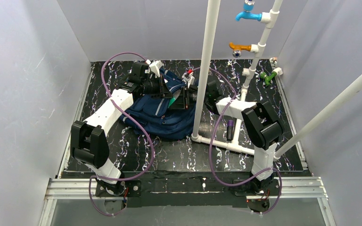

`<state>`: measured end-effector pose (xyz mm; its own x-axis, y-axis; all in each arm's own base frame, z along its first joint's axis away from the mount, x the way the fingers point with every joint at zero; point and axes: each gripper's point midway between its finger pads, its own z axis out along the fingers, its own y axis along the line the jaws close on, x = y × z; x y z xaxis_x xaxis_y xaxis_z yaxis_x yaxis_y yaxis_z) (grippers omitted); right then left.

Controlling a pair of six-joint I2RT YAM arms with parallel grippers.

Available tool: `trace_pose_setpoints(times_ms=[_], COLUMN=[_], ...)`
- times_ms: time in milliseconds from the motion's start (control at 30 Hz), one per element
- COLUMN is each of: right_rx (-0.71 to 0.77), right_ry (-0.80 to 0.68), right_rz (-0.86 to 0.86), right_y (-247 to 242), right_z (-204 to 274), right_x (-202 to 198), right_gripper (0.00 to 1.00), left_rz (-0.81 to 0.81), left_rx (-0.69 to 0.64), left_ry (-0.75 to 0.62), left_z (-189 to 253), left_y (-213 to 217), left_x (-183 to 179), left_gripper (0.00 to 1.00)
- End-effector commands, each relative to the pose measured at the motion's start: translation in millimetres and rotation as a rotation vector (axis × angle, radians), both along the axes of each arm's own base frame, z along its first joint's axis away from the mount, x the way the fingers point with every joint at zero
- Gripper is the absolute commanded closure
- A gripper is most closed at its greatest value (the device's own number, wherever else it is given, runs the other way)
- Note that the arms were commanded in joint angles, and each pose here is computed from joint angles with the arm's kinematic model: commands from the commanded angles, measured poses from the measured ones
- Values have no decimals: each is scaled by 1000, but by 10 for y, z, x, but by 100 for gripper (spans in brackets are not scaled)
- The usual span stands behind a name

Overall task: Pack the student bag
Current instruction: Place the stationery in the student bag.

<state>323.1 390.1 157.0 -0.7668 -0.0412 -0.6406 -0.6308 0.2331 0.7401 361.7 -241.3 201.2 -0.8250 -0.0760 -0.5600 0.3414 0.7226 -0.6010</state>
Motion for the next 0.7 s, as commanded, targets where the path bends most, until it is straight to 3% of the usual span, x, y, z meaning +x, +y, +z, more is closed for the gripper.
trace_pose_setpoints(times_ms=[0, 167, 400, 667], right_rx=[-46, -118, -201, -244], right_ry=[-121, -213, -226, -88], right_rz=[153, 251, 221, 54], right_y=[107, 179, 198, -278], right_z=[-59, -190, -234, -64], right_x=[-108, -292, -212, -180], right_gripper=[68, 67, 37, 33], left_rz=[-62, -57, -59, -58], left_rx=[-128, -114, -120, -109], left_ry=[-124, -135, -123, -130], left_z=[697, 701, 662, 664], left_y=[-126, -102, -114, -68], left_x=[-109, -114, -113, -131], left_gripper=[100, 100, 100, 100])
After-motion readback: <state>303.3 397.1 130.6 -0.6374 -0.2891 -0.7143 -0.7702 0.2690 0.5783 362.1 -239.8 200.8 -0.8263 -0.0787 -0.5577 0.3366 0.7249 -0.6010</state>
